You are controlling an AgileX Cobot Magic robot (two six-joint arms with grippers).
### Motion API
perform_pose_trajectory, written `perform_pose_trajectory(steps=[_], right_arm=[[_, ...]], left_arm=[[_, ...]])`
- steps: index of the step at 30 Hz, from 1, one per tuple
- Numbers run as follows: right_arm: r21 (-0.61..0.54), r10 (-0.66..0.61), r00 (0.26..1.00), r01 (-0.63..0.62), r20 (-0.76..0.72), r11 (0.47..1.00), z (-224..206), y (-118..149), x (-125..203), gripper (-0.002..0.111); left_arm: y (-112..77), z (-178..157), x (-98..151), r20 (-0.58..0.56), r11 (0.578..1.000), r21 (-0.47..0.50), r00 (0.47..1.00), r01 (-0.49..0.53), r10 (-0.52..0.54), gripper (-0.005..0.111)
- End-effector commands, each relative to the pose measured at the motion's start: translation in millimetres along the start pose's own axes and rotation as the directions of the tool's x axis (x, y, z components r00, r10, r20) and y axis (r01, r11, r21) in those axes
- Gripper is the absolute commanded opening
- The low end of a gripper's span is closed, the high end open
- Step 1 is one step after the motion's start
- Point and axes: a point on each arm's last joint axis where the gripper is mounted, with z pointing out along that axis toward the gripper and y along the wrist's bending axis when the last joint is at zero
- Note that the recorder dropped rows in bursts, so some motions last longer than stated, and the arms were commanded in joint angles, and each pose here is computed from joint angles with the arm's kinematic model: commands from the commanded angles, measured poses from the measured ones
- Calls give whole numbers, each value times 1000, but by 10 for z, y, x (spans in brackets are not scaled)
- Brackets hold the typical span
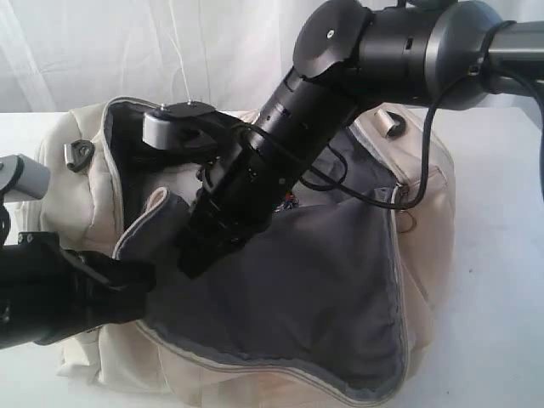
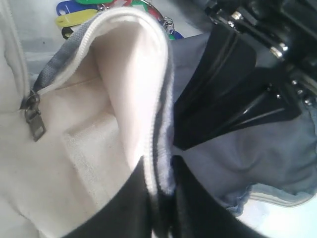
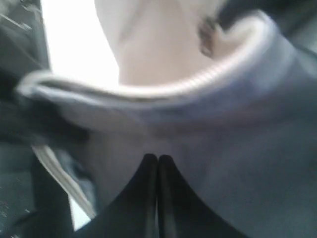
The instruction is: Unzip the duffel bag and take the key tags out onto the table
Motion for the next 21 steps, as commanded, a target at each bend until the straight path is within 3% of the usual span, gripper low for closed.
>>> perform_pose_trajectory(steps=[1, 11, 17, 21], right_arm=[[115, 26, 994, -14, -103, 993, -13, -98, 91, 0], [223, 3, 998, 10, -59, 975, -271, -3, 65, 0], [248, 7, 1000, -4, -11, 969, -348, 36, 33, 0], [248, 10, 1000, -7, -10, 969, -342, 30, 32, 0]], left_arm=[[5, -18, 5, -13, 1000, -16, 1000, 12, -12, 0], [135, -486, 97, -59, 984, -103, 986, 147, -154, 0], [94, -689, 302, -244, 961, -76, 929, 266, -277, 0], [49, -702, 398, -344, 963, -40, 901, 266, -264, 0]])
